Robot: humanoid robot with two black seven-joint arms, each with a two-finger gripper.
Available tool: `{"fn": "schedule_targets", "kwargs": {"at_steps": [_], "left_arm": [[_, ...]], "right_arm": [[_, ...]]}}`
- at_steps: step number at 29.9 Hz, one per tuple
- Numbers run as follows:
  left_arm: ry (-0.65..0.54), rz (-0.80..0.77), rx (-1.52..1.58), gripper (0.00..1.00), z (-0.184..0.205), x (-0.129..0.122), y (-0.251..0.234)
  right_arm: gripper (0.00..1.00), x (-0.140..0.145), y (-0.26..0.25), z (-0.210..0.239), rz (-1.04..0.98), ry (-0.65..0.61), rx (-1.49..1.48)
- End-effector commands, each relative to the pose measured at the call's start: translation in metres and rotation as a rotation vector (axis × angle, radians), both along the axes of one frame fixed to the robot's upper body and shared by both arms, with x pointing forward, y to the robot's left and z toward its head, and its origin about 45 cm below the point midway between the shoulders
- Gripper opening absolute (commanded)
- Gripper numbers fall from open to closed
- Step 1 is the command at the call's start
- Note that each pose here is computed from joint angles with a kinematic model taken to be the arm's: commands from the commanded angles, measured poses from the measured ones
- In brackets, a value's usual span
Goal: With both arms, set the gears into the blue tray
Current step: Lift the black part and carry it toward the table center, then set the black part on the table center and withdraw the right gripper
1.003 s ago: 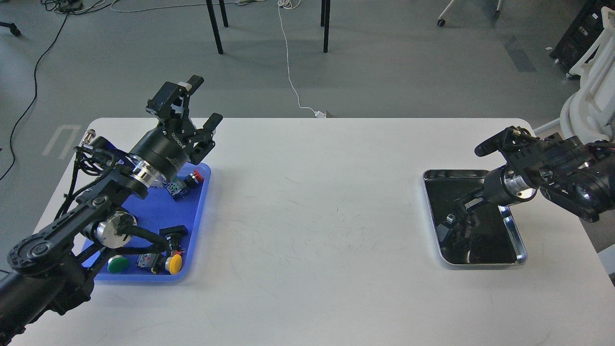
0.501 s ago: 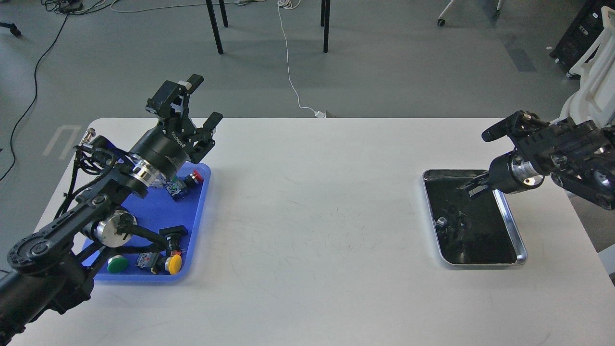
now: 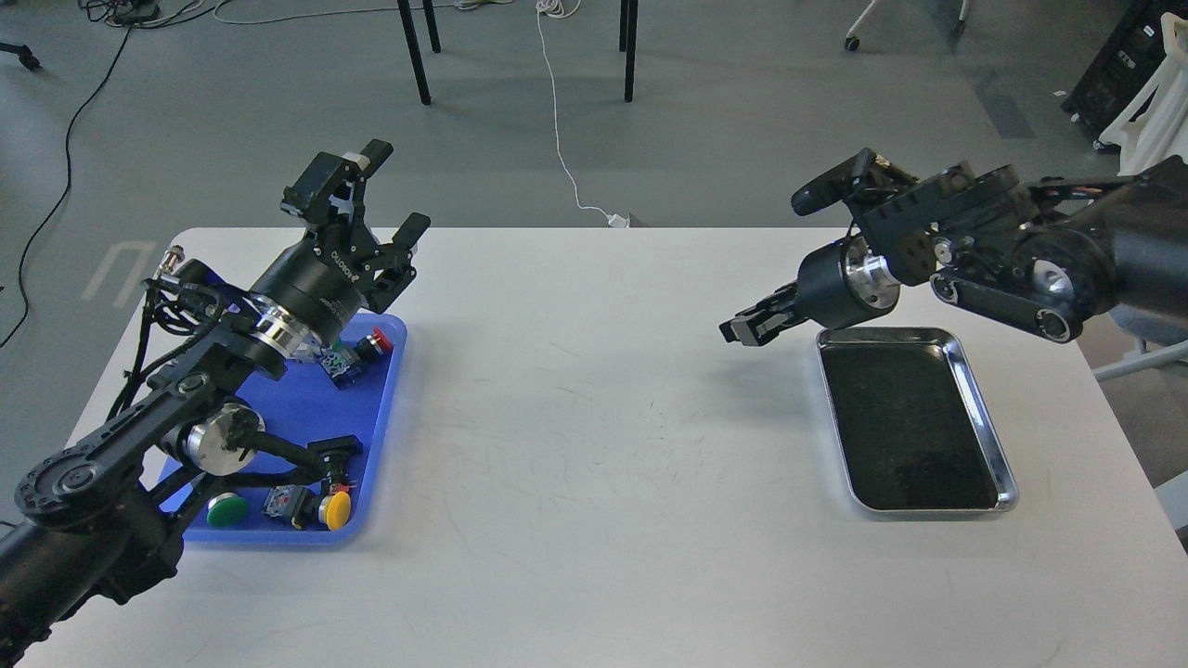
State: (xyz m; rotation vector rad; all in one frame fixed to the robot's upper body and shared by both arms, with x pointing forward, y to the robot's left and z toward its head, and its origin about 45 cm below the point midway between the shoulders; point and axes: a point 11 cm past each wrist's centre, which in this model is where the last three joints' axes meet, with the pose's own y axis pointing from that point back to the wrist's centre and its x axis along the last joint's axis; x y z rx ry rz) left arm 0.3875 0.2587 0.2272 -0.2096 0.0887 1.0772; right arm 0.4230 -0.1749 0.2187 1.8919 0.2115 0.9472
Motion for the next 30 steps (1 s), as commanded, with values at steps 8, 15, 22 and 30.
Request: {"fn": "schedule_targets", "kwargs": {"at_steps": [8, 15, 22, 30], "left_arm": [[-0.011, 0.011, -0.006, 0.98, 0.004, 0.001, 0.004], [-0.011, 0.015, 0.000, 0.98, 0.005, 0.001, 0.008], [-0.013, 0.019, 0.007, 0.98, 0.006, 0.001, 0.011], [-0.006, 0.024, 0.006, 0.98, 0.003, -0.001, 0.013]], "right_arm": [[0.16, -0.025, 0.075, -0.031, 0.157, -0.008, 0.061], [0.16, -0.037, 0.092, -0.057, 0.195, -0.005, 0.057], [0.16, -0.043, 0.083, -0.072, 0.189, 0.014, 0.040], [0.17, -0.049, 0.081, -0.083, 0.181, 0.021, 0.058]]}}
